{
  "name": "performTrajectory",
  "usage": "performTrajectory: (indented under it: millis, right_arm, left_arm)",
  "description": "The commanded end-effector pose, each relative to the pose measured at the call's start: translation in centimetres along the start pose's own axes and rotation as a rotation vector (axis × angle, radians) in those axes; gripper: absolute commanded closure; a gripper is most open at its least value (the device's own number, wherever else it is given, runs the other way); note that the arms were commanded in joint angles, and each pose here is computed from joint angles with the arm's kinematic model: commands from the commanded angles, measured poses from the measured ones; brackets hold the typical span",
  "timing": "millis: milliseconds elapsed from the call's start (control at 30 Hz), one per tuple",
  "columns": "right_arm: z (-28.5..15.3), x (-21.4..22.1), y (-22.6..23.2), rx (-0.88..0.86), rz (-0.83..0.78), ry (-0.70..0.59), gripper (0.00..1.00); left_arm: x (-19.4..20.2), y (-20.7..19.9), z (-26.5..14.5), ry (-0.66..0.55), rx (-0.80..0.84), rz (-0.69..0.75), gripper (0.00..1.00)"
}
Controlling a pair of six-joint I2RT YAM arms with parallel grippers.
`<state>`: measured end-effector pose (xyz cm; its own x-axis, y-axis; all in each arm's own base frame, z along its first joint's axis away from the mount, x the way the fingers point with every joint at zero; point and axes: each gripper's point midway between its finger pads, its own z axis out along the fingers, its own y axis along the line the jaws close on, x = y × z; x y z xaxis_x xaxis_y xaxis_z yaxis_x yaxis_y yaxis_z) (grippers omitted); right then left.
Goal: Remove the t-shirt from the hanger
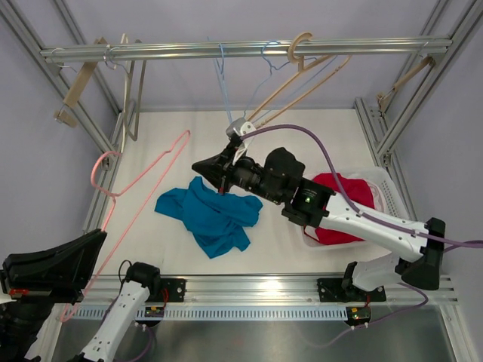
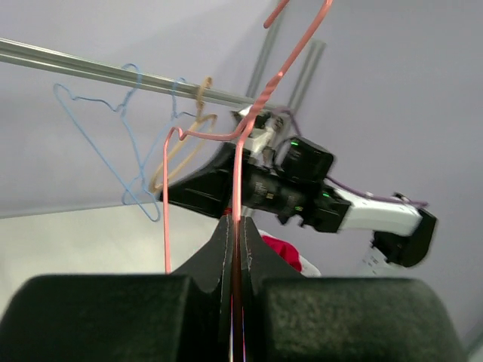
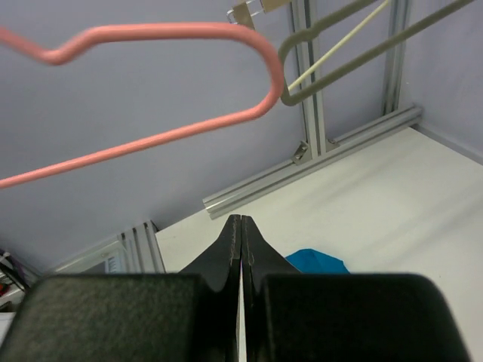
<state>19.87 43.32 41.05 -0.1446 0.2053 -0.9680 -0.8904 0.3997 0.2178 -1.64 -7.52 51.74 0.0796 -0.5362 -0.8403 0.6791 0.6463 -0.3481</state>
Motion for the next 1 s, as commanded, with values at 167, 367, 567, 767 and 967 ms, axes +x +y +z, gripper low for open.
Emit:
performTrajectory:
  millis: [167, 367, 567, 767, 967]
  right_arm:
    - [-4.8, 15.4, -3.2, 0.246, 0.107, 0.387, 0.45]
    - [-4.0, 25.4, -7.7, 0.413, -0.011, 0.586, 0.00]
    - [0.9, 30.3, -10.6, 0.428, -0.074, 0.666, 0.01]
    - [-0.7, 37.2, -10.0, 0.383, 0.011, 0.847, 0.05]
    - [-4.8, 34.9, -9.2, 0.456, -0.010, 0.815, 1.00]
  left_arm:
    - [-0.2, 5.3, 0.3, -0.095, -0.217, 0.074, 1.00]
    - [1.2, 6.6, 0.5, -0.069, -0.249, 0.081, 1.00]
    - [2.3, 7.4, 0.3, -0.051, -0.264, 0.116, 1.00]
    - [4.0, 8.7, 0.4, -0.017, -0.286, 0.121, 1.00]
    - [4.5, 9.2, 0.5, -0.007, -0.297, 0.137, 1.00]
